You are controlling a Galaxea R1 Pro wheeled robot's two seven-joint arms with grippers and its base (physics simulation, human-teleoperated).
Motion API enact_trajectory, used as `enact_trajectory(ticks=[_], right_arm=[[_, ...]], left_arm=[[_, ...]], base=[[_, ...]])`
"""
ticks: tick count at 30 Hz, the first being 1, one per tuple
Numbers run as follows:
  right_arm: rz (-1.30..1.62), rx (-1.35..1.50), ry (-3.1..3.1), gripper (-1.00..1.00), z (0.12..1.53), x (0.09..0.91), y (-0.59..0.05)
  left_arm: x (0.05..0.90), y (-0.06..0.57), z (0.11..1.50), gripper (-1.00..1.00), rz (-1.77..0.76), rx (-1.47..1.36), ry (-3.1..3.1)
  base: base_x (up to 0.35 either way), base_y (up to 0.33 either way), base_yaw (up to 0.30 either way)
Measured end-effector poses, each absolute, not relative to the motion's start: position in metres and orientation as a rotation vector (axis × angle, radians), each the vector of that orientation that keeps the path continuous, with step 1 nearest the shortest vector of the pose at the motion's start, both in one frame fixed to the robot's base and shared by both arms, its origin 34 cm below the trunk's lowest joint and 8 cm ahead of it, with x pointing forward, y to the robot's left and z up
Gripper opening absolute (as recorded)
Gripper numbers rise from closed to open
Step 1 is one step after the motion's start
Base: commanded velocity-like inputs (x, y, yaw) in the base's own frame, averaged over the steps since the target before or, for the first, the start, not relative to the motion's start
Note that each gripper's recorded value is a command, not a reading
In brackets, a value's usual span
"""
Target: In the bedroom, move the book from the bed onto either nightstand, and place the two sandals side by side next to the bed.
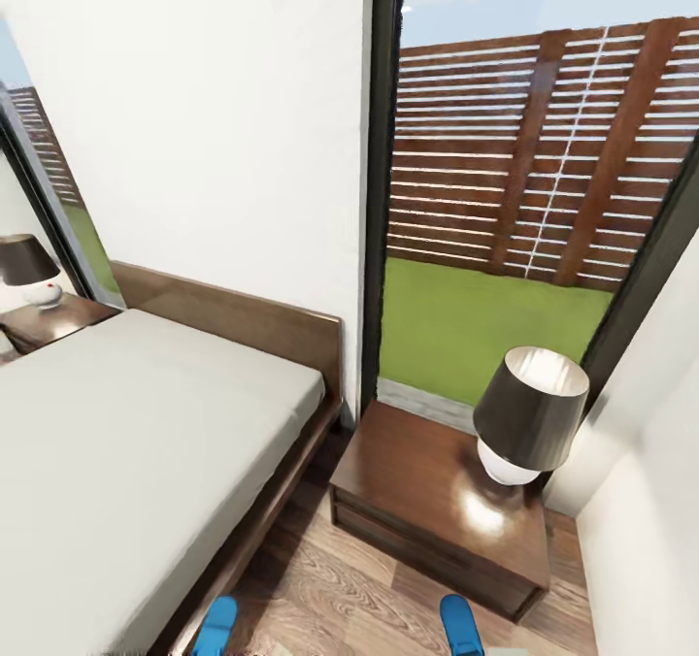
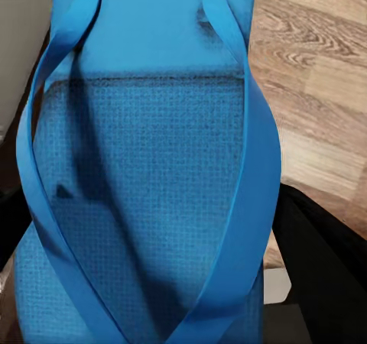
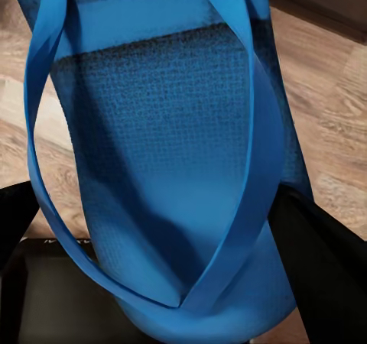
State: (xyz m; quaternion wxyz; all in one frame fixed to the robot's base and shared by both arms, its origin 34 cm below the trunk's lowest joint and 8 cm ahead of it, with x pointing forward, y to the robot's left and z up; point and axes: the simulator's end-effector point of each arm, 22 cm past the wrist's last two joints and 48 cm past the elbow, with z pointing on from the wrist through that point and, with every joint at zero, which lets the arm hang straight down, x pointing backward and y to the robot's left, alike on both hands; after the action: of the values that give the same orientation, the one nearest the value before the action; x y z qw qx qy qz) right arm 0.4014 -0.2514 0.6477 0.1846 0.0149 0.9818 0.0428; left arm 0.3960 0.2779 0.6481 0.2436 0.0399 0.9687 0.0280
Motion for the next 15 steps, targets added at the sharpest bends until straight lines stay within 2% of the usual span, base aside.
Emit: enact_trajectory(ticks=[15], right_arm=[[0.119, 0.044, 2.774, -1.0, 0.646, 0.399, -0.252]], left_arm=[[0.356, 0.274, 0.637, -1.0, 0.066, 0.121, 2.698]], base=[[0.0, 0.0, 0.255]])
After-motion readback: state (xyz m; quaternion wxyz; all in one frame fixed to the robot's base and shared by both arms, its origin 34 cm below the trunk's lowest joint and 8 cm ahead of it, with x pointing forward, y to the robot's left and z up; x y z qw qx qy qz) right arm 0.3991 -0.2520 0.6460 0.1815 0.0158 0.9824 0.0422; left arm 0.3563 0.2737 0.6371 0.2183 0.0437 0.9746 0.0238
